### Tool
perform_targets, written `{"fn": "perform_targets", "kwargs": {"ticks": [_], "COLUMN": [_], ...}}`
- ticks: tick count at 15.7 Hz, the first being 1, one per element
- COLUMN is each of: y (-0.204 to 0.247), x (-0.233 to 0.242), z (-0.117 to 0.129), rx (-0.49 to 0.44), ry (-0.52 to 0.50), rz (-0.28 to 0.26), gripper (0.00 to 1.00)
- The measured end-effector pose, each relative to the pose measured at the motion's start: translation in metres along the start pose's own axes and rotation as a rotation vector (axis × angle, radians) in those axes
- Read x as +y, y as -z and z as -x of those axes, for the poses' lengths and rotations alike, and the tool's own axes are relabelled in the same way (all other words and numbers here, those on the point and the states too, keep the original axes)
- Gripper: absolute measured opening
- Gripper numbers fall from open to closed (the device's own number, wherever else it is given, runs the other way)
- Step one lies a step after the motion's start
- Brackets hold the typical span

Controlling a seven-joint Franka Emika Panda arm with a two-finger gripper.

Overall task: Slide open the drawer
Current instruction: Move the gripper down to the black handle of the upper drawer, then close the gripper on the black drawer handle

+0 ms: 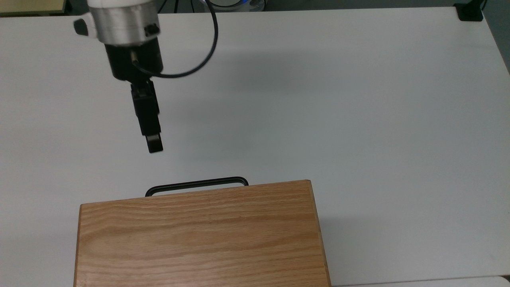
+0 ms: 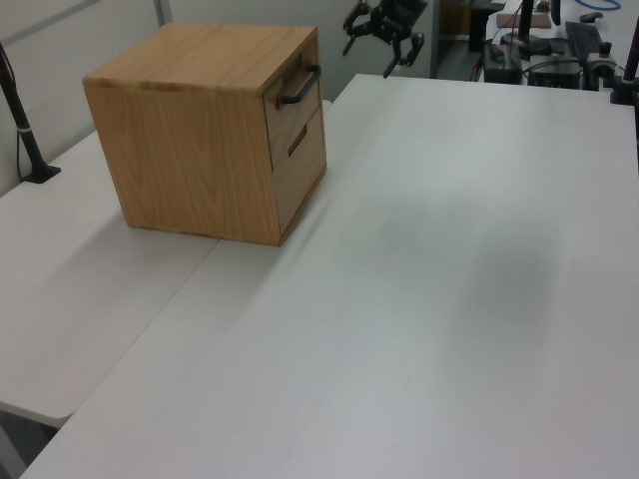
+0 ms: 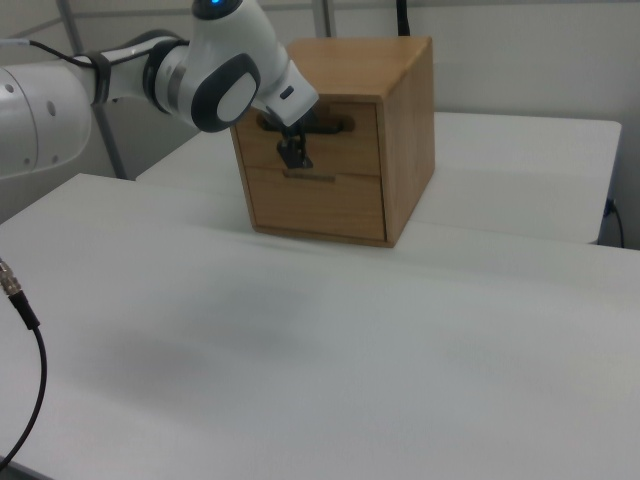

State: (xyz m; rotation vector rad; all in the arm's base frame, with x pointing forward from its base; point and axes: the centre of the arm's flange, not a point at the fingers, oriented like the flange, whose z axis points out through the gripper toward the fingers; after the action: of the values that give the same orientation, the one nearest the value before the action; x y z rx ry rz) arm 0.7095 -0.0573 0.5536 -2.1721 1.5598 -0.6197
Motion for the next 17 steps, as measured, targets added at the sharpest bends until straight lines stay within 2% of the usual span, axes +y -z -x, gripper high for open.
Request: {"fn": "perform_targets", "kwargs": {"ticks": [7,10,11,14,15,17], "y": [-0.046,-0.067,-0.071,-0.072,-0.068,-0.058], "x": [-0.027,-0.026,-0.027,-0.027,-0.03,-0.034], "z": [0.061,0.073,0.075,0.075,0.073,0.068], "rx": [0.059,0.078,0.083,0.086,0.089,0.097], "ry": [-0.073,-0.085,-0.088,-0.094,-0.096,-0.1], "rz": [-0.173,-0.211,-0.22,-0.226,-0.233,-0.25], "gripper": [0.99,0.93,0.86,0.51,0.43,0.4]}}
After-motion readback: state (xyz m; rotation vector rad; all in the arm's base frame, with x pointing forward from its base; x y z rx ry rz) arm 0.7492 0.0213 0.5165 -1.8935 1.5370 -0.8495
